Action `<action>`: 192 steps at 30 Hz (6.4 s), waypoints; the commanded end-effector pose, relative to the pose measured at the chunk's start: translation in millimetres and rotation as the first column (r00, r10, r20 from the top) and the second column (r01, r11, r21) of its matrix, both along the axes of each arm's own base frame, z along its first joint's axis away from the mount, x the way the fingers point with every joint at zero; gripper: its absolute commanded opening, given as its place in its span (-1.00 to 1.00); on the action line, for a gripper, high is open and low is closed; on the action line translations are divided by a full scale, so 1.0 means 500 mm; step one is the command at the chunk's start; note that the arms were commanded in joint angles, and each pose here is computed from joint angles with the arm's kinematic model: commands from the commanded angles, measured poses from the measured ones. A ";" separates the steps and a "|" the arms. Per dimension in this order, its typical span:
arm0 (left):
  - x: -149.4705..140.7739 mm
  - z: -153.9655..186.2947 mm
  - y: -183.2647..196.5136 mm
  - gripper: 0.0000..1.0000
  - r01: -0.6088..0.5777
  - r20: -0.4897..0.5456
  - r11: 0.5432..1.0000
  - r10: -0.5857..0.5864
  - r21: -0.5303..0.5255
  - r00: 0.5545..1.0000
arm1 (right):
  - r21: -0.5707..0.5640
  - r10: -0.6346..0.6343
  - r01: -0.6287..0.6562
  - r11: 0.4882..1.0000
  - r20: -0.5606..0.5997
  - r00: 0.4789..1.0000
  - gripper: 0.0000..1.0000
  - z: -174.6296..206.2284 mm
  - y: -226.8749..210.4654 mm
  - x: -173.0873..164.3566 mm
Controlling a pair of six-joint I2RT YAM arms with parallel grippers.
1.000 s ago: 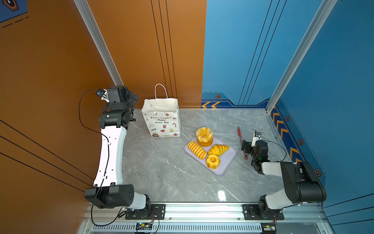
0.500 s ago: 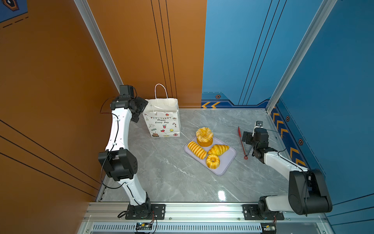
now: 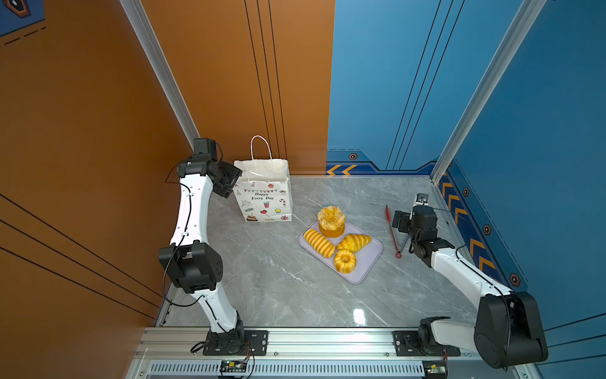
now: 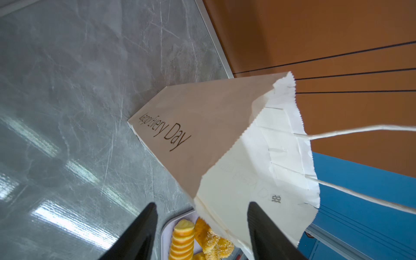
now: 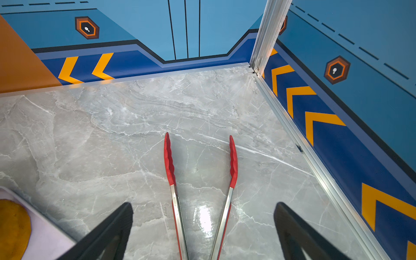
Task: Pack bread into a paper bag
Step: Pick up the paper bag from the center of the board, then place the paper bag at the center of the board, then pick up the clamp from the center of the board.
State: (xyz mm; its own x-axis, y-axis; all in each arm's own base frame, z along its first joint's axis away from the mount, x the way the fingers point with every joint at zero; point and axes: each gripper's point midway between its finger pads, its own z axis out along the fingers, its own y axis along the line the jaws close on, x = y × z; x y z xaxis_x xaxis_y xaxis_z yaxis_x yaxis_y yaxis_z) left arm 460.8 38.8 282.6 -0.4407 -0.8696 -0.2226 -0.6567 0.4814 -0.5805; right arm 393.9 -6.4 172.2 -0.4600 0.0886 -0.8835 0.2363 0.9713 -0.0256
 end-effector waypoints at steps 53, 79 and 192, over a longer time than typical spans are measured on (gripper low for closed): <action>-0.135 0.070 0.006 -1.00 0.122 -0.118 0.987 -0.134 -0.103 0.984 | 0.007 0.012 -0.012 1.000 -0.005 1.000 1.00 0.065 0.037 0.013; -0.239 0.016 -0.011 -1.00 0.176 -0.377 0.980 -0.197 -0.089 0.905 | 0.041 0.018 -0.016 0.999 -0.049 0.999 1.00 0.043 0.054 0.040; -0.125 -0.075 0.026 -1.00 0.168 -0.423 0.978 -0.203 -0.119 0.883 | 0.437 0.325 -0.197 0.878 -0.241 0.914 -0.42 0.062 0.211 -0.098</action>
State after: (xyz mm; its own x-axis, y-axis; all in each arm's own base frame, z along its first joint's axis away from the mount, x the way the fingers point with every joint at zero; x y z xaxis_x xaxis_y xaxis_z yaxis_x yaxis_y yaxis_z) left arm 432.7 61.4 249.1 -0.6246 -0.7801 -0.0365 -0.7157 0.5906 -0.3727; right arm 355.1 82.9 188.2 -0.7726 0.2242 -0.5940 0.0606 0.9573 0.2826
